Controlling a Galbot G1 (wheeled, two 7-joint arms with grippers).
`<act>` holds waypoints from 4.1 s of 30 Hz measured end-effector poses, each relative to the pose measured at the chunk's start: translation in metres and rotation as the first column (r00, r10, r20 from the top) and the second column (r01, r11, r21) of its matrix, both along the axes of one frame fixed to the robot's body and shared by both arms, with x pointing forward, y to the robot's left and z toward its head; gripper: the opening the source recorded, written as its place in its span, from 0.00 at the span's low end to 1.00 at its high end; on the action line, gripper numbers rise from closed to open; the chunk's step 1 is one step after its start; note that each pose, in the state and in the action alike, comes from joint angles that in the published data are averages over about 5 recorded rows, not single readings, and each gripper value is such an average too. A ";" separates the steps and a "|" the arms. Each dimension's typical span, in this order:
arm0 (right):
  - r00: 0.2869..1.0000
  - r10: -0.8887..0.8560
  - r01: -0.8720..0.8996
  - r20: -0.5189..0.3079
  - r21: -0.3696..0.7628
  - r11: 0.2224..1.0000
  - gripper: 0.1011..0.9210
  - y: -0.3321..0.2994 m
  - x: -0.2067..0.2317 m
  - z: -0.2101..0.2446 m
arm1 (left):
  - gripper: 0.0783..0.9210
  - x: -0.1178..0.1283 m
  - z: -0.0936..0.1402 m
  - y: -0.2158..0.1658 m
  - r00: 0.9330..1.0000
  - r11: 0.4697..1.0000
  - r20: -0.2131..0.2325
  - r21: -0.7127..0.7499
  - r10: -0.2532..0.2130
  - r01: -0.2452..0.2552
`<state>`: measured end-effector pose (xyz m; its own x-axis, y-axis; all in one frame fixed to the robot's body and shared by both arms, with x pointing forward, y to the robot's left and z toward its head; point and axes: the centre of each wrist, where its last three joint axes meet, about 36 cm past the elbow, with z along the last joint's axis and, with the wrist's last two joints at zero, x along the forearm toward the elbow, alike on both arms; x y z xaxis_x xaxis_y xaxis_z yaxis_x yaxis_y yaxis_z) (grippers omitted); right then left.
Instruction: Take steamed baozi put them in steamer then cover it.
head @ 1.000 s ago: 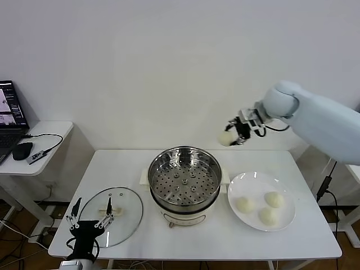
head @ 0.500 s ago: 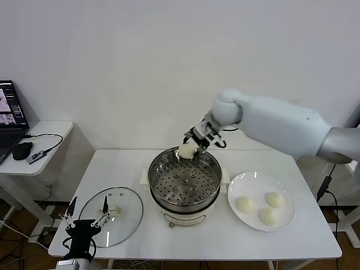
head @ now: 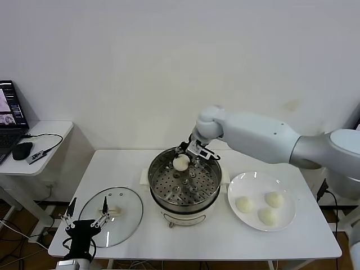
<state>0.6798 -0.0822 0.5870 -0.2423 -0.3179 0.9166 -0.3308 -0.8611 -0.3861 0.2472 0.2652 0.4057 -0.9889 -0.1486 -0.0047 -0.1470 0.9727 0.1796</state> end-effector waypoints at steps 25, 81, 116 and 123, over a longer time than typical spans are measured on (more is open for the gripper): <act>0.999 0.011 -0.010 0.043 -0.018 1.000 0.88 -0.013 0.010 0.021 | 0.88 -0.003 0.009 -0.004 1.000 1.000 -0.010 -0.011 -0.004 0.004; 0.562 -0.791 0.803 -0.242 -0.070 0.592 0.88 -0.255 -0.102 -0.090 | 0.88 0.016 0.031 0.025 0.997 0.999 -0.079 0.054 -0.003 0.007; 0.563 -0.783 0.786 -0.263 -0.123 0.606 0.58 -0.230 -0.082 -0.111 | 0.88 0.017 0.031 0.024 0.997 0.999 -0.077 0.052 0.000 0.004; 0.558 -0.788 0.791 -0.260 -0.121 0.600 0.55 -0.241 -0.080 -0.090 | 0.88 0.017 0.033 0.022 0.997 0.999 -0.072 0.052 -0.002 0.006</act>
